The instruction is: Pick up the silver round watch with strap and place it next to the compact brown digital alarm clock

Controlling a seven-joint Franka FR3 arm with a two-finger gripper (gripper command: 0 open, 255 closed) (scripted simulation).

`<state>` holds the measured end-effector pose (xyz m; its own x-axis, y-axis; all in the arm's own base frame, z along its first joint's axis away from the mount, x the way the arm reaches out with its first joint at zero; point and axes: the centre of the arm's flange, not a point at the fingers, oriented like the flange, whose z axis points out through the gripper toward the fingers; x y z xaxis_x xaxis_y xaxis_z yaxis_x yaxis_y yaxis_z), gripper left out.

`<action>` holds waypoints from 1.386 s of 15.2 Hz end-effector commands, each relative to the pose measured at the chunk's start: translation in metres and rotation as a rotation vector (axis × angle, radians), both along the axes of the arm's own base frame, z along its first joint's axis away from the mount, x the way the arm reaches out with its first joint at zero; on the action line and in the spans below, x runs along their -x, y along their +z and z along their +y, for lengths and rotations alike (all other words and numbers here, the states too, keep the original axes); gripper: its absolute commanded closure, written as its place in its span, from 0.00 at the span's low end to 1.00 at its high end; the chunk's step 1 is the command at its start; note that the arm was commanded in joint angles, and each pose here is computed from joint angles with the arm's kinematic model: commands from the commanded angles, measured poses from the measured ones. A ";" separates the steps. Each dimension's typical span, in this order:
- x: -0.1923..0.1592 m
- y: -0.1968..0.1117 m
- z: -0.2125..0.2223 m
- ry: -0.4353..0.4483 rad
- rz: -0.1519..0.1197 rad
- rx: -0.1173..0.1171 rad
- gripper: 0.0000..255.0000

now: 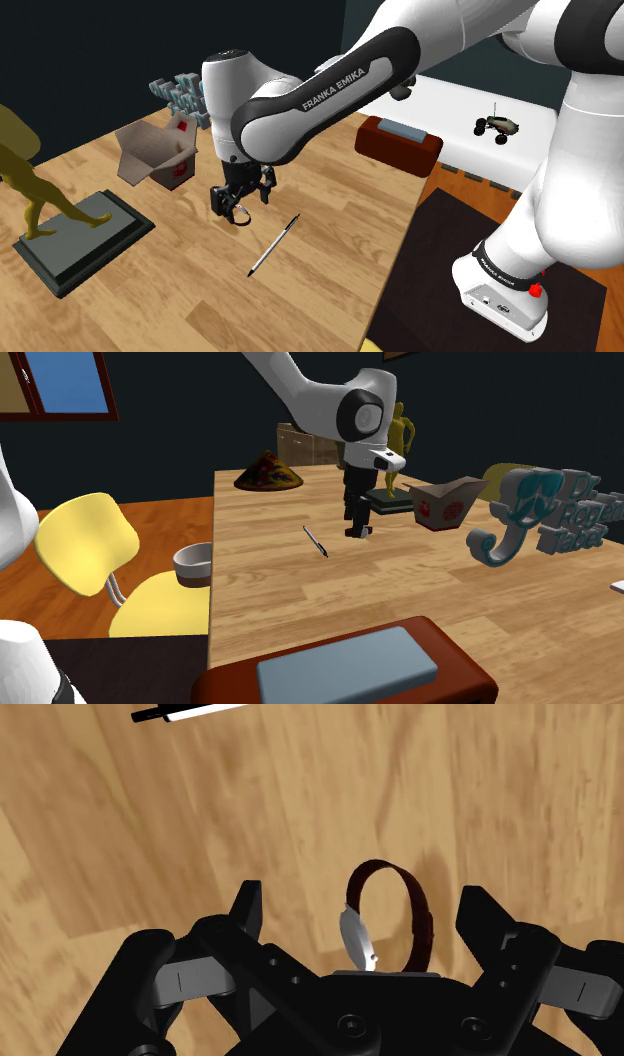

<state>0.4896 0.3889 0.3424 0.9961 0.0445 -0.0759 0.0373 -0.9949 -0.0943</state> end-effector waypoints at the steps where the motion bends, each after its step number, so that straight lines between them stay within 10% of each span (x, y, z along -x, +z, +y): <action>1: 0.000 -0.001 0.000 0.000 0.000 0.000 0.00; 5: 0.000 -0.001 0.000 0.000 0.000 0.000 0.00; 6: 0.000 -0.001 0.000 0.000 0.000 0.000 1.00; 21: 0.000 0.031 0.000 0.000 0.000 0.000 1.00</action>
